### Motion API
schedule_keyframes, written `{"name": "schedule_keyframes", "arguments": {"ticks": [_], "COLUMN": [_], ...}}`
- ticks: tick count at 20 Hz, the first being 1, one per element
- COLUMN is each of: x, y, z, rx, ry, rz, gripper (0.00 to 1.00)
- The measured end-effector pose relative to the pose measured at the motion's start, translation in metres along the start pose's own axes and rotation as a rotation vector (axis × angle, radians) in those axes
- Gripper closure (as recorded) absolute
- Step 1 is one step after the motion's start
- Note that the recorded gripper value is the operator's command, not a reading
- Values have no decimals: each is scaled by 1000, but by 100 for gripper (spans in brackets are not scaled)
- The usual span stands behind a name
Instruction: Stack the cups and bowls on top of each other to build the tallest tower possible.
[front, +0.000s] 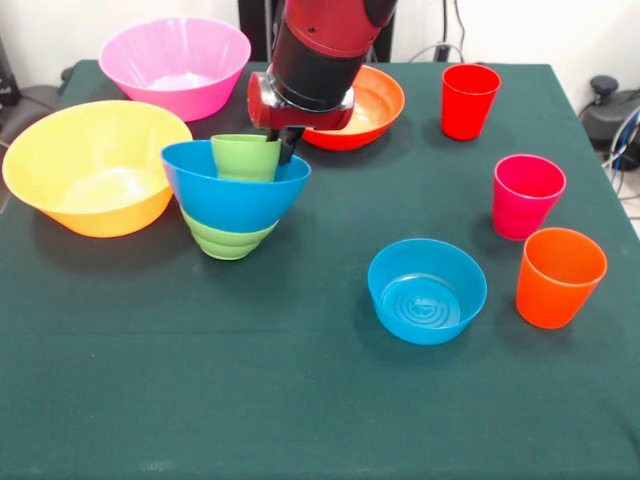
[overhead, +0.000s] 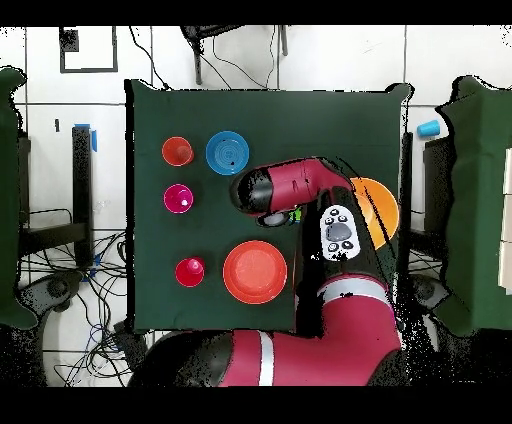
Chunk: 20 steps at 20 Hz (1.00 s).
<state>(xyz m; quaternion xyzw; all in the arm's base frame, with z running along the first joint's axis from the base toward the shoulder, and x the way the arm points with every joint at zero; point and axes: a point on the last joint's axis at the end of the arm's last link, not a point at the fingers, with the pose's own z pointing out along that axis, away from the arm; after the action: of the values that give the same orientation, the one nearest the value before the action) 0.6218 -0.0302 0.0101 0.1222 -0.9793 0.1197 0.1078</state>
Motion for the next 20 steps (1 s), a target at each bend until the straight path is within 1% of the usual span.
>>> {"name": "schedule_keyframes", "arguments": {"ticks": [4, 8, 12, 20], "x": [-1, 0, 0, -2], "y": [0, -1, -1, 1], "z": [-1, -2, -6, -13], "rx": [-12, -20, -24, -26], "ry": [2, 13, 25, 27], "rz": [3, 6, 5, 2], "gripper": [100, 100, 100, 100]}}
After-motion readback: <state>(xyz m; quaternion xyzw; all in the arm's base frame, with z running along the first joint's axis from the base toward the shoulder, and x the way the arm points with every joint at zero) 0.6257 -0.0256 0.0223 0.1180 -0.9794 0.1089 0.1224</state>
